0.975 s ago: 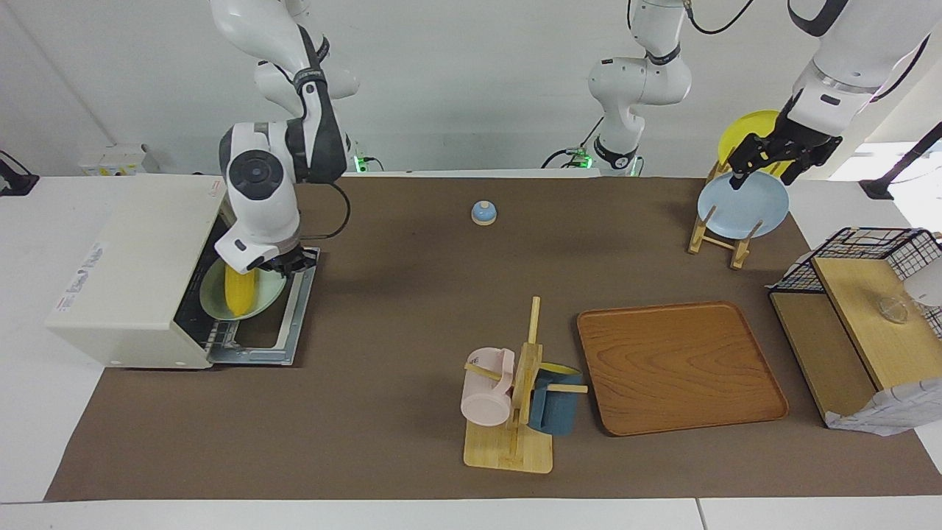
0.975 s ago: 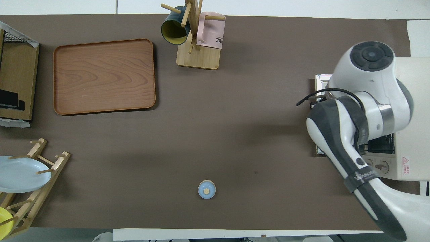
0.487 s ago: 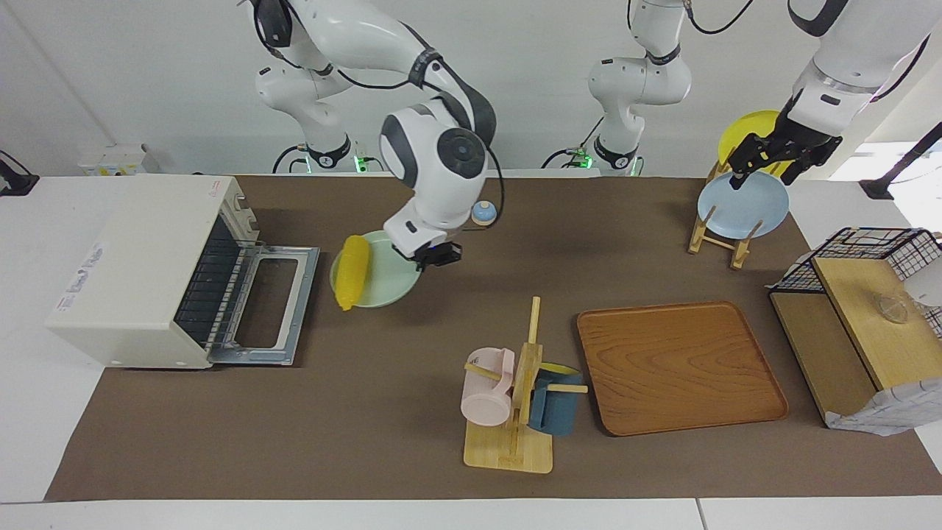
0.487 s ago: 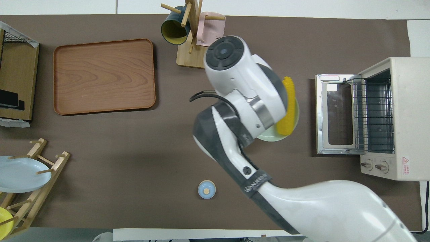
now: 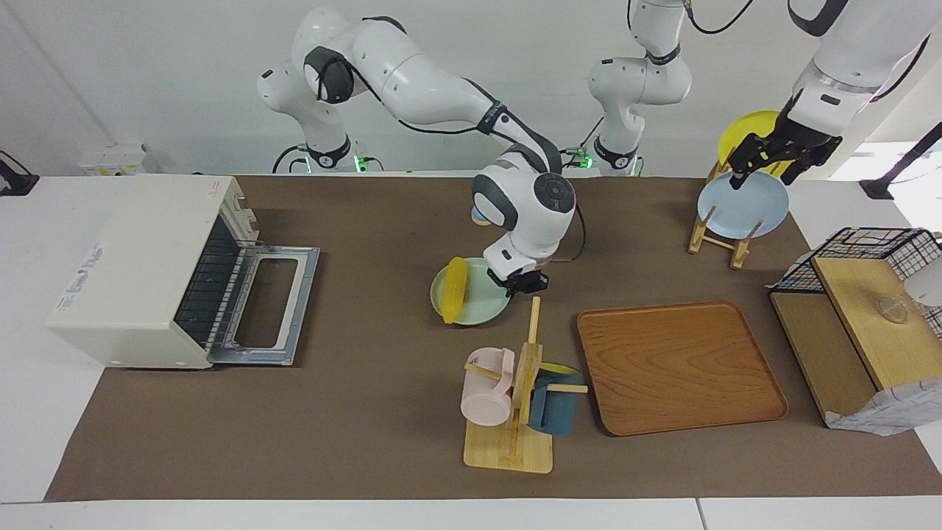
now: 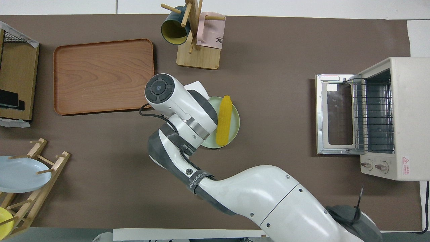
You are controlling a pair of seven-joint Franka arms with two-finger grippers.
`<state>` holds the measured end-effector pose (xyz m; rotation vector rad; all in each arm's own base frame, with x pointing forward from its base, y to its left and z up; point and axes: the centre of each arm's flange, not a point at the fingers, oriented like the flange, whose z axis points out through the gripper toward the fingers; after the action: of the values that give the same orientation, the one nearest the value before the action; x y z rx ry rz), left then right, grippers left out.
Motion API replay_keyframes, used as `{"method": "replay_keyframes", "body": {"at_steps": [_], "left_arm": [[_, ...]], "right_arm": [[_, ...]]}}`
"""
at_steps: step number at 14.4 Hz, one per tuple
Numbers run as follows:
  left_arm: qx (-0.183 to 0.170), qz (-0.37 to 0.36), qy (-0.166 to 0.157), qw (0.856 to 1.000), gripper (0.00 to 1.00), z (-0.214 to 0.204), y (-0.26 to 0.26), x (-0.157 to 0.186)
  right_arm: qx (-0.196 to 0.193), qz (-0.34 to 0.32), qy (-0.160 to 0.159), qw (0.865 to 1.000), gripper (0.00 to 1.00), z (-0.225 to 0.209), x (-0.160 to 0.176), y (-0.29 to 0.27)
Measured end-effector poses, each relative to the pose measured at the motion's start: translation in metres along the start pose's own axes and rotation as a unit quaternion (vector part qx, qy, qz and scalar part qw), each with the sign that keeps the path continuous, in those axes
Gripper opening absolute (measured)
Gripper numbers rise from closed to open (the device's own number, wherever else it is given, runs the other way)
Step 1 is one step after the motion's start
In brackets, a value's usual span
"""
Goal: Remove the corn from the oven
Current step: 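Pull the plate with corn out of the oven with the right gripper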
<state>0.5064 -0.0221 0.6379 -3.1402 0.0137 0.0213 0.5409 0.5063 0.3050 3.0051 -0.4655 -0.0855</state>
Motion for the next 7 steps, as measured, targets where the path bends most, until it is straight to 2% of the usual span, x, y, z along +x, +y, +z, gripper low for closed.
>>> {"method": "replay_keyframes", "body": {"at_steps": [1,3,5,7], "left_arm": [[0.0,-0.001,0.0,1.0,1.0,0.0,0.0,0.0],[0.0,-0.004,-0.001,1.0,1.0,0.001,-0.003,0.0],[-0.001,-0.001,-0.004,1.0,1.0,0.011,-0.001,-0.004],[-0.002,0.02,0.002,1.0,1.0,0.04,0.03,-0.011]], "right_arm": [[0.004,0.016,-0.007,1.0,0.09,0.001,-0.004,-0.003],[0.016,0.038,-0.021,0.999,0.33,-0.004,0.003,-0.001],[0.047,0.051,-0.013,0.998,0.53,-0.036,0.02,0.001],[0.06,0.057,-0.001,0.997,0.56,-0.082,0.04,0.021]]}}
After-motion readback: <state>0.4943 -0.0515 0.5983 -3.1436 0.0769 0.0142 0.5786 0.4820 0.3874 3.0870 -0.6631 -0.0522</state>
